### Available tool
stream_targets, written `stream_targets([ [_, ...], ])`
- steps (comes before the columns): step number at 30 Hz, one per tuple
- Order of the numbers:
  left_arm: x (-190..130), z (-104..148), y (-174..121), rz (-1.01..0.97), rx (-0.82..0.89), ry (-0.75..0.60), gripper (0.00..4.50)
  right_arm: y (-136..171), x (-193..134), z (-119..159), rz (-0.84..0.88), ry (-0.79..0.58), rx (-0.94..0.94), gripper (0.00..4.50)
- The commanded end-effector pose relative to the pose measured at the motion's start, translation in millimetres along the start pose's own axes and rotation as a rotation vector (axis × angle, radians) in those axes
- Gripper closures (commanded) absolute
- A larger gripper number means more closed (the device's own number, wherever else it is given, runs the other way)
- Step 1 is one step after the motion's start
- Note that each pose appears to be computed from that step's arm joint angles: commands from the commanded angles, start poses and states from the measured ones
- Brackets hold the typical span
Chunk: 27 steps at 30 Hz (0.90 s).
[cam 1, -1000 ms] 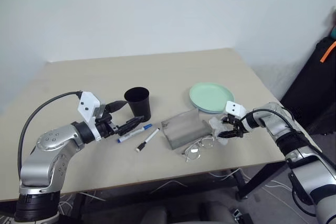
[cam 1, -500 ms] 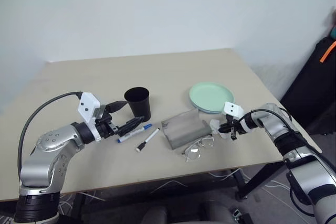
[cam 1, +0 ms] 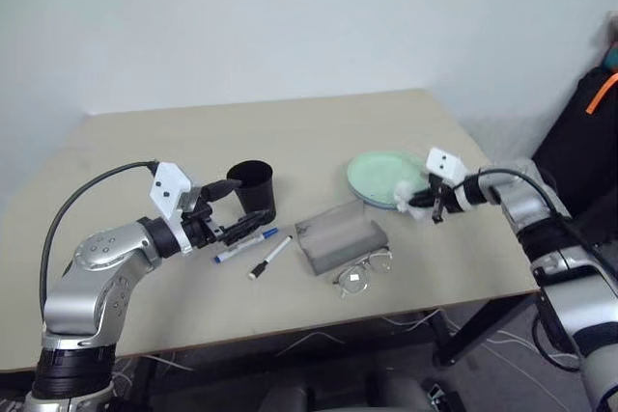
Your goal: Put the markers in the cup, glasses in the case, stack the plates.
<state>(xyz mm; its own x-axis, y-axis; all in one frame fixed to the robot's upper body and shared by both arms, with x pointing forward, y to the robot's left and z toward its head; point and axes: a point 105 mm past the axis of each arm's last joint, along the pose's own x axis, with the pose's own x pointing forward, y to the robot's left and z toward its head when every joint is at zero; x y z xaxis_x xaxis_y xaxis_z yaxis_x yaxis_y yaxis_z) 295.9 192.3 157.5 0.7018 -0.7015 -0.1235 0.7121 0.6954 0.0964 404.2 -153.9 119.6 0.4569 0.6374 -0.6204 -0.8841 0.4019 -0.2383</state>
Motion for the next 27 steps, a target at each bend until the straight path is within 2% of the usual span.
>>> stream_targets([
  [1, 2, 11, 2, 0.004, 0.031, -0.034, 0.00, -19, -1, 26, -0.086, -0.066, -0.023, 4.48],
  [5, 0, 4, -3, 0.008, 0.011, -0.042, 0.00, -27, 21, 36, -0.171, -0.065, 0.007, 4.48],
  [12, -9, 6, -4, 0.055, 0.010, -0.048, 0.00, -23, 50, 33, -0.268, -0.041, 0.040, 4.48],
  [21, -22, 7, -4, 0.098, 0.016, -0.038, 0.00, -28, 58, 29, -0.388, -0.026, 0.065, 4.48],
  [24, -23, 7, -5, 0.102, 0.016, -0.035, 0.00, -30, 57, 27, -0.411, -0.023, 0.069, 3.87],
  [27, -23, 8, -5, 0.103, 0.017, -0.034, 0.00, -31, 55, 26, -0.421, -0.022, 0.071, 2.89],
])
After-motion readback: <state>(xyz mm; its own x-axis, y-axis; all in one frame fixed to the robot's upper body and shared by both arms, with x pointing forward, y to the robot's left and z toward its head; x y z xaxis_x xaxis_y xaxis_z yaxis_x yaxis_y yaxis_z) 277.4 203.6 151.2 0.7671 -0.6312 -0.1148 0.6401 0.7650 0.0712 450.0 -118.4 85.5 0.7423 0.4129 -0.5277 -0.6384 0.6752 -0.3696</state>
